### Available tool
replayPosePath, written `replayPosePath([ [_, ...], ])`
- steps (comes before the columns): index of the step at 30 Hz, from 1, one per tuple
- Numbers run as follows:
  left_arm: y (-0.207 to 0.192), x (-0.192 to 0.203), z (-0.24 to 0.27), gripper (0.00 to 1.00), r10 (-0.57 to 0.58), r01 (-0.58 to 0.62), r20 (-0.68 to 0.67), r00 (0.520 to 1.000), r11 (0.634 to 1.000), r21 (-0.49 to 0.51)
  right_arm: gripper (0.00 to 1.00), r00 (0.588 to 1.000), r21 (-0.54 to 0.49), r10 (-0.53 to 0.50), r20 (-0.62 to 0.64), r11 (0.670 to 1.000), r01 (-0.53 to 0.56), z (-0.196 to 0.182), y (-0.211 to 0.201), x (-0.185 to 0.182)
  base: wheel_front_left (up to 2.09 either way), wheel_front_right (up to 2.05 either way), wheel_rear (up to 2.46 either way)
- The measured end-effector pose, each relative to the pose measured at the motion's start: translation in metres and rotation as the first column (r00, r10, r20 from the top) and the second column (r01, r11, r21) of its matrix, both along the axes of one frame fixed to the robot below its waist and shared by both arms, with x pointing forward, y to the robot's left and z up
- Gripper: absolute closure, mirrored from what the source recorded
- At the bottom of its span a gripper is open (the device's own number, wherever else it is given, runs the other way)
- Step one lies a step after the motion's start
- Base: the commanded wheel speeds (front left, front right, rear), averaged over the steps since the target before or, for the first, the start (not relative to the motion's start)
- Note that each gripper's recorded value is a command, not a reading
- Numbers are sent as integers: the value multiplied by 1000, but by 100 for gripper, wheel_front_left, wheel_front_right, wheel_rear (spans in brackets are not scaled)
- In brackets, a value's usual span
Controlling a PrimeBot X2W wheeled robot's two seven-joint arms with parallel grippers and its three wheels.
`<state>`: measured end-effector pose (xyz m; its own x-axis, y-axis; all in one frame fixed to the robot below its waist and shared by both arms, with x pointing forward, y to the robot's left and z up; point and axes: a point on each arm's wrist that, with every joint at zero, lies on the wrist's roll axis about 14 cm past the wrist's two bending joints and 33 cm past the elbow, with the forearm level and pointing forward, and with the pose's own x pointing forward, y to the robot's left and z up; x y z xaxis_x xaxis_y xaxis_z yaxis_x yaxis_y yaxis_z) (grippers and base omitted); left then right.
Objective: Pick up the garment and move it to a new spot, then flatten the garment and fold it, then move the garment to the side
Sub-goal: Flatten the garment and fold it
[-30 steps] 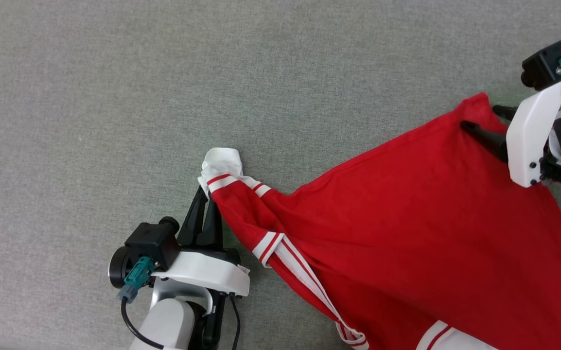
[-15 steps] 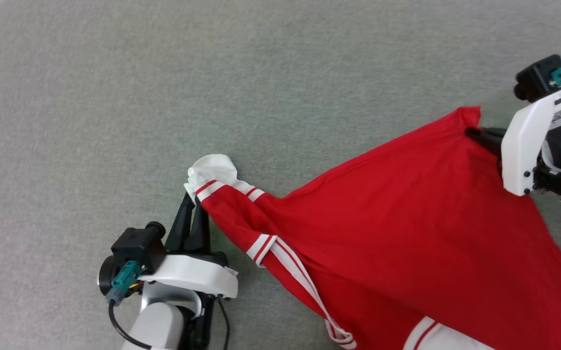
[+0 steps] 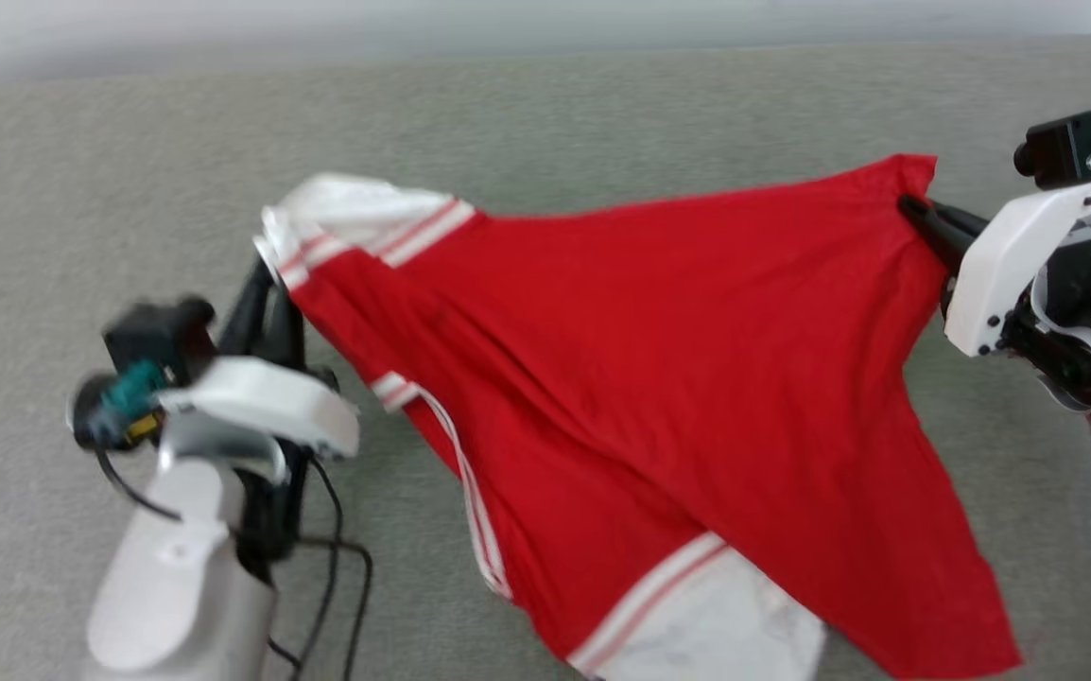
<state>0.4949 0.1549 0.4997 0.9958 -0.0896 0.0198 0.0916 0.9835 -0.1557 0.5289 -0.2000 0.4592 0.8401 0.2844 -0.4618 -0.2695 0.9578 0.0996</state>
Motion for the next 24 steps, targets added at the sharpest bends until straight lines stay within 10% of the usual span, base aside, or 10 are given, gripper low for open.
replayPosePath([
  [11,-24,93,73,100,-63,58,81,995,996,62,100,950,-3,-141,278,989,147,81,-49,27,0,0,0],
  [24,-20,184,176,100,-5,-45,281,960,984,171,100,794,29,-186,579,978,208,191,-80,105,0,0,0],
])
